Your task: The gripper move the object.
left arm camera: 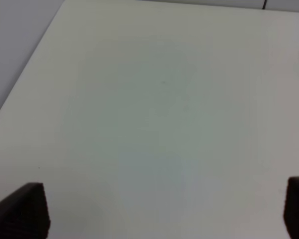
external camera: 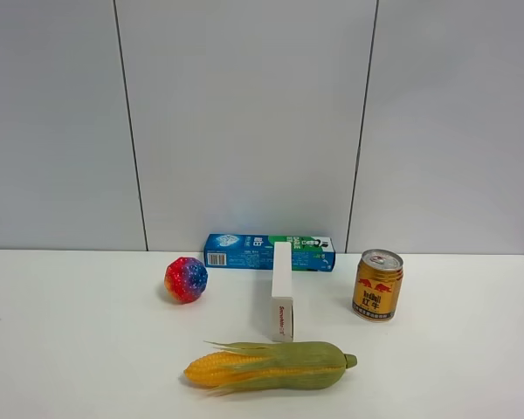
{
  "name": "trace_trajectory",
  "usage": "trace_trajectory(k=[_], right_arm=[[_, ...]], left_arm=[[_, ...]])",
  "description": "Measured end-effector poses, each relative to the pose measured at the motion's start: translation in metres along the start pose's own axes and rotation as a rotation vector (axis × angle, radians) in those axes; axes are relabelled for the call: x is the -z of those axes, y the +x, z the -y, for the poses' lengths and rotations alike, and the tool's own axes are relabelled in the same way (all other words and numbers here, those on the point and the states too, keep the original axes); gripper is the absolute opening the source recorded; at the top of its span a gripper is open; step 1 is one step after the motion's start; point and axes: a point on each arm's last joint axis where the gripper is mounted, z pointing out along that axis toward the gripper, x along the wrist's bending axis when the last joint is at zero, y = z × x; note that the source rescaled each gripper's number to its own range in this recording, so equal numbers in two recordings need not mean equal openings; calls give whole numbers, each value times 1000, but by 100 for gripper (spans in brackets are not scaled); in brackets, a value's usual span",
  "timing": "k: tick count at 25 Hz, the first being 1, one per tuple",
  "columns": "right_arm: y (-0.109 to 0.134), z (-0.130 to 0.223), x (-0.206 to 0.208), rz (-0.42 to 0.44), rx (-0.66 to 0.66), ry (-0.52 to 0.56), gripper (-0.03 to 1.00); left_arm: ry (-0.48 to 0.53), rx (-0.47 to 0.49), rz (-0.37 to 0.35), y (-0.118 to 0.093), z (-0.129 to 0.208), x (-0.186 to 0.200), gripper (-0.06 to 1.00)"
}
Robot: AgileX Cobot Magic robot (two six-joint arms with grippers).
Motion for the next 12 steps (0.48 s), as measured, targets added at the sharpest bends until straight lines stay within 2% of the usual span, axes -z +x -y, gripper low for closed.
trace_trajectory(k=[3,12], right_arm=[[2,54,-9,-7,-24,103,45],[40,212,14,-109,-96,103,45]], left_arm=[[0,0,0,0,0,0,100],[0,1,0,0,0,0,100]])
